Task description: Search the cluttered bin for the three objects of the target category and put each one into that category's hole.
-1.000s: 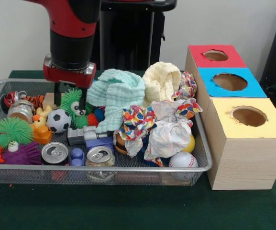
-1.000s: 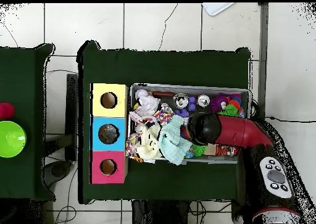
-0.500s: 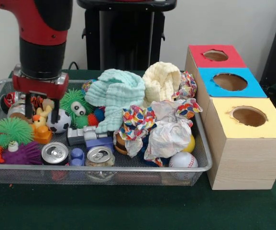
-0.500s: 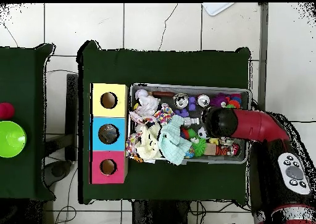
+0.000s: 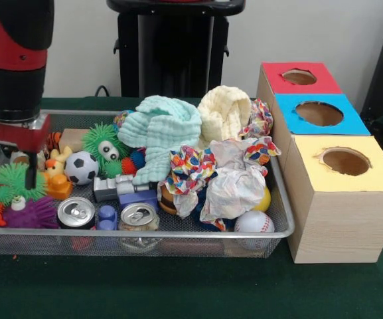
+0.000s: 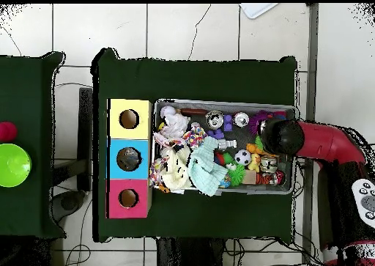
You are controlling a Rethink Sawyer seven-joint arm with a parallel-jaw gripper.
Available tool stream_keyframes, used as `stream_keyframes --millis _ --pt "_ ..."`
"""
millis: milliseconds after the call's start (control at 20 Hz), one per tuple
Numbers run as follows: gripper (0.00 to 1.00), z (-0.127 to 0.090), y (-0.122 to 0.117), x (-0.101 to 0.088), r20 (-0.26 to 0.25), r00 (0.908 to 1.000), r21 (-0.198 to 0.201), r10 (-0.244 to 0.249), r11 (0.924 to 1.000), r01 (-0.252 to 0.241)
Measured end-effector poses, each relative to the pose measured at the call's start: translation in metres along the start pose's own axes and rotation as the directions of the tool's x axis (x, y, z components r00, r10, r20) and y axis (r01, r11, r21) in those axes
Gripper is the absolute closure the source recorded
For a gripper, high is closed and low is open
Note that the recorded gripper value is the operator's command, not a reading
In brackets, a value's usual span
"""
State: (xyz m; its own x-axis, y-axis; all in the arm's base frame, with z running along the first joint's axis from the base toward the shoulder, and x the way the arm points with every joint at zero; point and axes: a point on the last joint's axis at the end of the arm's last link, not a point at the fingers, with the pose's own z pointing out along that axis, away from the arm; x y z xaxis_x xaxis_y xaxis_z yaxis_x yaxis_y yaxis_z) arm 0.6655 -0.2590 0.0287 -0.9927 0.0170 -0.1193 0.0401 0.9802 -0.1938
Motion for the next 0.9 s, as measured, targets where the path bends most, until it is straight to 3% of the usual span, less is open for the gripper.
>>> stream_keyframes --millis 400,900 --pt "0.00 0.026 -0.030 0.002 0.012 0.9965 0.023 -0.082 0.9964 0.082" --pt "0.00 0.061 -0.033 0.023 -0.016 0.9956 -0.002 -0.092 0.9957 0.092"
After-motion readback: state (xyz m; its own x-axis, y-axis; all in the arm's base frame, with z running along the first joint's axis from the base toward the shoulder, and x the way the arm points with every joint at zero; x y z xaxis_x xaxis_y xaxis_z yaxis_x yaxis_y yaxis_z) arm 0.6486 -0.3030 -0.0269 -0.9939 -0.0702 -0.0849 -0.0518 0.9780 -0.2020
